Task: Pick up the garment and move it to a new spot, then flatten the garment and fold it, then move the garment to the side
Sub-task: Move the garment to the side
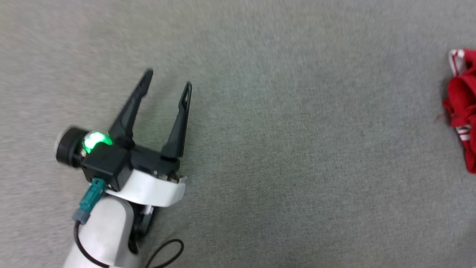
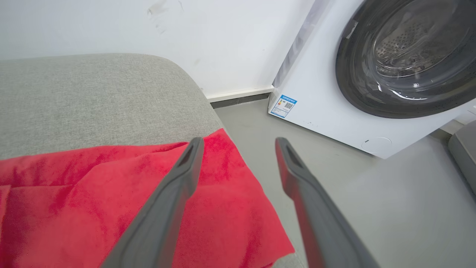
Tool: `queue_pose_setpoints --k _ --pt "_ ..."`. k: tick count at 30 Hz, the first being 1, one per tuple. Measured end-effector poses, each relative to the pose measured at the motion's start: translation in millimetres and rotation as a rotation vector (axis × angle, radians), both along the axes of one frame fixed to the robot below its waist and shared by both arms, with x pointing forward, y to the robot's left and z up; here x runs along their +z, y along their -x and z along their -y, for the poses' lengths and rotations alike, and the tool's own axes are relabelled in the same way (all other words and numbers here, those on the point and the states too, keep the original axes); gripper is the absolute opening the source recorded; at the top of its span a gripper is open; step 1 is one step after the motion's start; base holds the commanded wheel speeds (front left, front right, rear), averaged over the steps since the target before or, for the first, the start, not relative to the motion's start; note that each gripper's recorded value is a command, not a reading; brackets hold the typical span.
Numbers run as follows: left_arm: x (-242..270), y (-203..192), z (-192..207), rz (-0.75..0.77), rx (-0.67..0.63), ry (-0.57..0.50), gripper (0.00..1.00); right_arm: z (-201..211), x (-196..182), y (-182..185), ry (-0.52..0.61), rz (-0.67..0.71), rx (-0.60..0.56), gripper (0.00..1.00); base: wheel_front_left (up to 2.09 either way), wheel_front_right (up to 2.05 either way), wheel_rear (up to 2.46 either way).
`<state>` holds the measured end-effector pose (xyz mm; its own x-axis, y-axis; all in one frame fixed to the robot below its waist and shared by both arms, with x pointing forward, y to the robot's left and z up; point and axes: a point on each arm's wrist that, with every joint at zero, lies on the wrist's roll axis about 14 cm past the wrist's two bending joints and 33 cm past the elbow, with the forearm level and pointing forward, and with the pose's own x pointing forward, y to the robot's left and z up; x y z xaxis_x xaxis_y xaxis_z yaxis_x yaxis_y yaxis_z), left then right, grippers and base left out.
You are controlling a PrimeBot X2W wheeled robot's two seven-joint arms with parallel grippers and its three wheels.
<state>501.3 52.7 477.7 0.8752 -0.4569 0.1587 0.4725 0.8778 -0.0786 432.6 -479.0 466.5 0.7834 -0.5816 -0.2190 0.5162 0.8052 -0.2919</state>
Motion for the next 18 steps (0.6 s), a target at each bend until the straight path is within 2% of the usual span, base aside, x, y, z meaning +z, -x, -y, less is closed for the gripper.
queue_pose_setpoints --k 10,18 --pt "30 42 -39 -0.007 0.150 0.001 1.00 -63 2 9 -0.083 0.145 0.151 1.00 0.00 0.00 0.00" --pt "38 76 -92 -0.016 0.316 -0.035 1.00 -153 9 -5 -0.166 0.249 0.340 1.00 0.00 0.00 0.00"
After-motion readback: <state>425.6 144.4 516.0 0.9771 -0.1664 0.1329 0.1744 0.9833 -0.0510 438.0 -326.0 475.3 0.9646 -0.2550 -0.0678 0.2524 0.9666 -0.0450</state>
